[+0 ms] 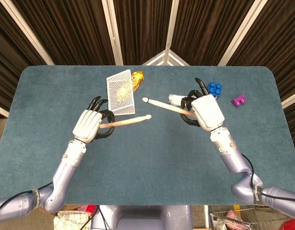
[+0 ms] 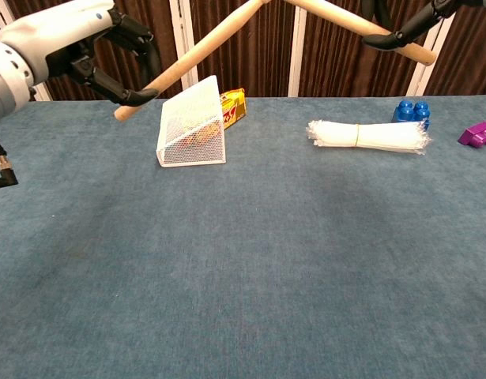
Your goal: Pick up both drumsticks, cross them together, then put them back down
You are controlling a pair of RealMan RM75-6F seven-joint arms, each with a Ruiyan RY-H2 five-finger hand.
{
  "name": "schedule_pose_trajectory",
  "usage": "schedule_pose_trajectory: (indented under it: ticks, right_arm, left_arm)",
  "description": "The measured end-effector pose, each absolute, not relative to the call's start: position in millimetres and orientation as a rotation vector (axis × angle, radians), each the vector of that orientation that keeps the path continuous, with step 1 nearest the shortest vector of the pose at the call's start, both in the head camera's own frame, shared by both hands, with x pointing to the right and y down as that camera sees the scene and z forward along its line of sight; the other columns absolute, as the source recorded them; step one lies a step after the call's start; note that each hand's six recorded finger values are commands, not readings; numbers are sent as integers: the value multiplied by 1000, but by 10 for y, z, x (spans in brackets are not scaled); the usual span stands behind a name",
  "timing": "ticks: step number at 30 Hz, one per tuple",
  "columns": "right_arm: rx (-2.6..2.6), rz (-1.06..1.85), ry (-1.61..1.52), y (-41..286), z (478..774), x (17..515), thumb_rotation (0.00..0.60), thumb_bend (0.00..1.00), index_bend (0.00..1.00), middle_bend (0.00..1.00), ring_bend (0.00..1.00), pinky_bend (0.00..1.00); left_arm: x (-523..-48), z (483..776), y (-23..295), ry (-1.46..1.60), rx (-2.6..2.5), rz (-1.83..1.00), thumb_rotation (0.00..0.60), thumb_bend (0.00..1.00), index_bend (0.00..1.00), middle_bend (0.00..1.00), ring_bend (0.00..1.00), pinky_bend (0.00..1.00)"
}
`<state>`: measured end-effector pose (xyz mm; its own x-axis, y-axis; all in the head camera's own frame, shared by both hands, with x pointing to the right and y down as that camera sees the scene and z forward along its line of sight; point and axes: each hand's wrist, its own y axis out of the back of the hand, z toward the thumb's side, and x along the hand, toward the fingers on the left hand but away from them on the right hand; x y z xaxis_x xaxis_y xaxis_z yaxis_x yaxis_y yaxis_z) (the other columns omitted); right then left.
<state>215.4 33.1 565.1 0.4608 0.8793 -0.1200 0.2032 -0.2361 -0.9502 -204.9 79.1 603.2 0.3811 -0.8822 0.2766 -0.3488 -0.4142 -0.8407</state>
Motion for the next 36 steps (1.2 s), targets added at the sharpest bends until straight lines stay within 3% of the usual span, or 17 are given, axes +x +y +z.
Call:
schedule_pose_trajectory:
  ticks: [36]
  right_arm:
    - [-1675, 783, -794, 601, 5495, 1856, 600, 428, 711, 657, 372, 0]
  left_arm:
    - [-1340, 5980, 938, 1130, -1964, -925, 600, 497, 657, 681, 132, 0]
